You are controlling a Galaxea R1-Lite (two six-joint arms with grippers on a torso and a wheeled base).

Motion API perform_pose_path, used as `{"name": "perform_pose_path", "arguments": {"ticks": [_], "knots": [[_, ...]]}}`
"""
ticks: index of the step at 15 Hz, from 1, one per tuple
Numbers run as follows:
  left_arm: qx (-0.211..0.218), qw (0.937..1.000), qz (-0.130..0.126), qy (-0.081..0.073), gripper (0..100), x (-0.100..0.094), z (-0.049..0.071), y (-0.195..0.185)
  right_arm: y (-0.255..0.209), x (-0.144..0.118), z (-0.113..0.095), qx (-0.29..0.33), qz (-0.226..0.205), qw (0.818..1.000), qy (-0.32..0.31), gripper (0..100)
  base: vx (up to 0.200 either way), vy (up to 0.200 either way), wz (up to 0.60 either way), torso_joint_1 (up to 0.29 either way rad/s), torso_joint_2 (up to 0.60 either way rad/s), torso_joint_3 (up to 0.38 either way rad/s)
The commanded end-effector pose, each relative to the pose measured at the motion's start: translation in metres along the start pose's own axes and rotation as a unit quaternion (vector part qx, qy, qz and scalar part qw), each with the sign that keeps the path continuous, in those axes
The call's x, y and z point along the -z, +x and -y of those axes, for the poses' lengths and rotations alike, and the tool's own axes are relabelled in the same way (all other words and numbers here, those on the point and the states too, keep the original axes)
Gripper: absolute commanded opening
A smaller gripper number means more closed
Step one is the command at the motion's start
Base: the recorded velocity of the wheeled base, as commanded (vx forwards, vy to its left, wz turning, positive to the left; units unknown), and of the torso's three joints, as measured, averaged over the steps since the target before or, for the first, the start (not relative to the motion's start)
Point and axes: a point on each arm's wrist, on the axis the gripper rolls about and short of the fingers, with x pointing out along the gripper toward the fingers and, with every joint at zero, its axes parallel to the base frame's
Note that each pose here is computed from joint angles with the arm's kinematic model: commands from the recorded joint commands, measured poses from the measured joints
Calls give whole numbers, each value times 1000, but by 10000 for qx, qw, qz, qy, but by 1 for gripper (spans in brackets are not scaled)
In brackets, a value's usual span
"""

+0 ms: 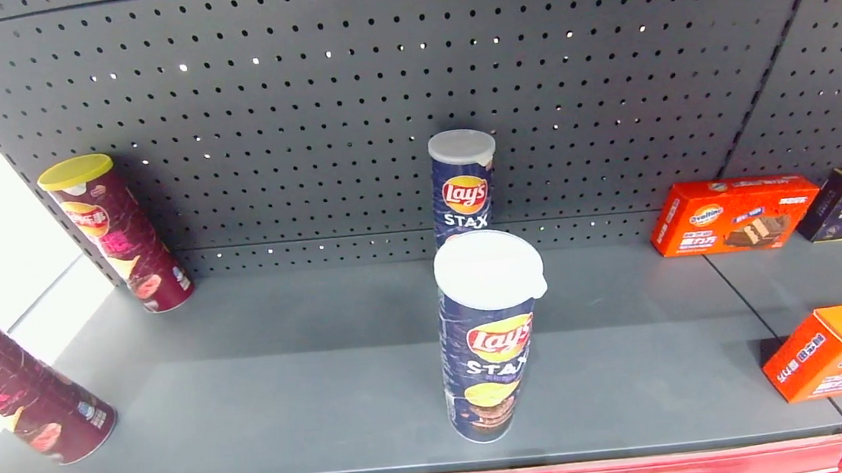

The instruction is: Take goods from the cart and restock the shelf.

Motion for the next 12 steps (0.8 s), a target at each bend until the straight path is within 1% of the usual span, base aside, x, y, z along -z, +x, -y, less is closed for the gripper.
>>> {"name": "perform_pose_path", "arguments": {"ticks": [1, 12], "knots": [[-13, 10000, -6, 2, 100, 0, 0, 0, 0, 0, 0, -7, -9, 10000, -4, 100, 0, 0, 0, 0, 0, 0], [-5, 10000, -6, -5, 100, 0, 0, 0, 0, 0, 0, -7, -9, 10000, 11, 100, 0, 0, 0, 0, 0, 0]]}}
